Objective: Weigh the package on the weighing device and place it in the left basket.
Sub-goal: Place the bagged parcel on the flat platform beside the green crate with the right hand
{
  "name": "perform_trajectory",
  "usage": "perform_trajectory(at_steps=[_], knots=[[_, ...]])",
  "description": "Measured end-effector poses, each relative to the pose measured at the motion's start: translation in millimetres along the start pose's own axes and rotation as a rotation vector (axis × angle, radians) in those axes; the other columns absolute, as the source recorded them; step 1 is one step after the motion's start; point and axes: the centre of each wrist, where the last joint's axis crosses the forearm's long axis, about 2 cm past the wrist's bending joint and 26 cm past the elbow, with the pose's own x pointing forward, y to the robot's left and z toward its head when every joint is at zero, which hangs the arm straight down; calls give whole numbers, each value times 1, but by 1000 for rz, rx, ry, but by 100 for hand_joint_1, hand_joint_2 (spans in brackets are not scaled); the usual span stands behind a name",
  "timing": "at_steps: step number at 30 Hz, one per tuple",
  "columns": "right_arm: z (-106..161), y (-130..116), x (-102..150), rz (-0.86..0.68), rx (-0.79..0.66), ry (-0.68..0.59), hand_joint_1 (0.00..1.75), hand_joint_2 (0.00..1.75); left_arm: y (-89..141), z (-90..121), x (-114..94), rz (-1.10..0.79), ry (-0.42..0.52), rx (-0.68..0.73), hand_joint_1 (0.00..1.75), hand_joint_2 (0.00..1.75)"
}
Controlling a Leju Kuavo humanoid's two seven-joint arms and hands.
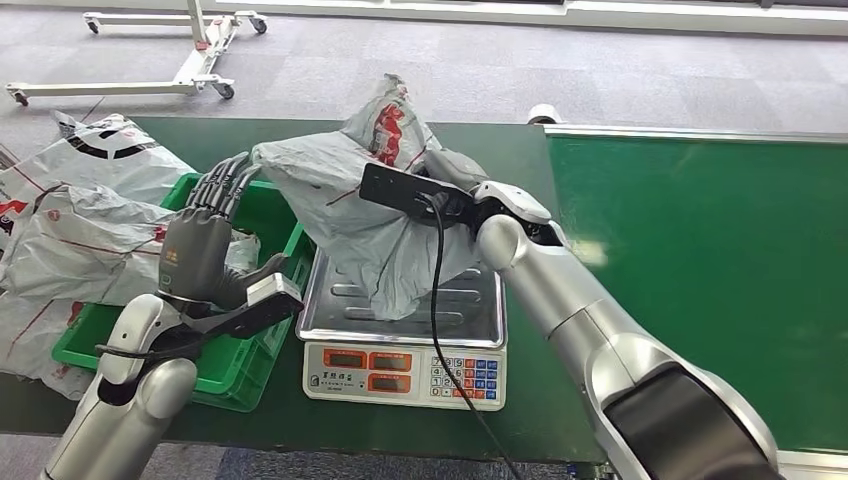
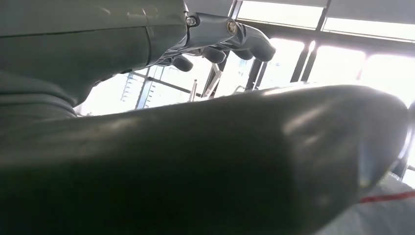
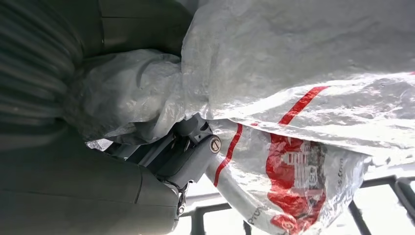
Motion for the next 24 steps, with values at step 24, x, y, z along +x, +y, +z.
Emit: perform_trajectory(at_steps=[24], knots=[[2,32,17,-28,110,-85,175,175,-1,14,1,-9,21,-4,0,0]])
